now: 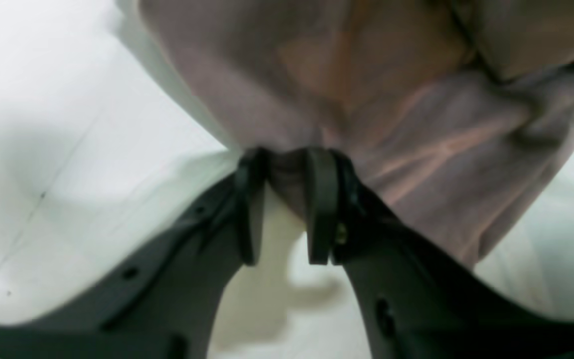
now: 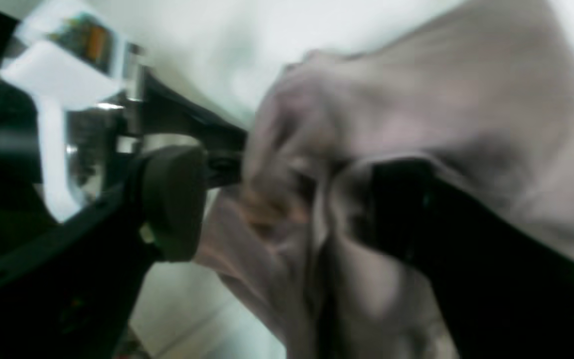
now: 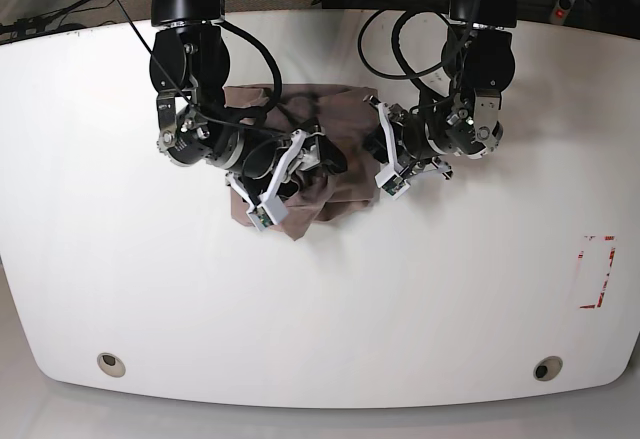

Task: Fold the T-shirt properly
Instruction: 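Push the bundle's ends together with both grippers, compacting it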

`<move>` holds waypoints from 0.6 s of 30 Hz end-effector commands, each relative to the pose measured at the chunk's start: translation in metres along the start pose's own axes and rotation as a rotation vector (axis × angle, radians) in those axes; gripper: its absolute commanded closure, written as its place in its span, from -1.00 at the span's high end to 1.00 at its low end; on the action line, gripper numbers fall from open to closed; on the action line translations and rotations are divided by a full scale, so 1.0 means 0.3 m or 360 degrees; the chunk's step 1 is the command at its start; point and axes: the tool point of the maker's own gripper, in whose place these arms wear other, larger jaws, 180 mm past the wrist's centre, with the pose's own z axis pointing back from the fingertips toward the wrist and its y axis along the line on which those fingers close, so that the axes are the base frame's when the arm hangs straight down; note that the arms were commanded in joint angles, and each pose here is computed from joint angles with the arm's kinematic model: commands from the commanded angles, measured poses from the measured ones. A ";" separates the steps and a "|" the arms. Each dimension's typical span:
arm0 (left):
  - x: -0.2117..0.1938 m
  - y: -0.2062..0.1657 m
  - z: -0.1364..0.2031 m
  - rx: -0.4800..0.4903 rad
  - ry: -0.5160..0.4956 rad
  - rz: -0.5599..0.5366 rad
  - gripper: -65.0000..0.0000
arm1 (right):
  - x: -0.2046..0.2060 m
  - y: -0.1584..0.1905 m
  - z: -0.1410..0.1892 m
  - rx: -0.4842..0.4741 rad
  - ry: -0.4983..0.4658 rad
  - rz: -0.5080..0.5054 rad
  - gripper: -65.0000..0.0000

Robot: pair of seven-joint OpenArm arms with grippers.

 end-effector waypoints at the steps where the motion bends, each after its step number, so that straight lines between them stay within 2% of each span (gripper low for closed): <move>1: -0.034 0.014 0.003 0.0031 0.0104 -0.0035 -0.62 | 0.102 0.068 0.028 0.0030 -0.0130 0.0142 0.50; 5: -0.029 0.016 0.006 0.0034 0.0098 -0.0038 -0.62 | 0.092 0.062 0.057 -0.0001 -0.0130 0.0183 0.50; 11: -0.028 0.018 0.007 0.0035 0.0093 -0.0034 -0.62 | 0.095 0.058 0.125 -0.0030 -0.0148 0.0366 0.50; 13: -0.022 0.018 0.009 0.0035 0.0084 -0.0037 -0.62 | 0.080 0.003 0.160 -0.0092 -0.0145 0.0366 0.50; 18: 0.093 0.027 0.074 0.0049 -0.0123 -0.0035 -0.62 | 0.038 -0.066 0.203 -0.0152 -0.0136 0.0371 0.50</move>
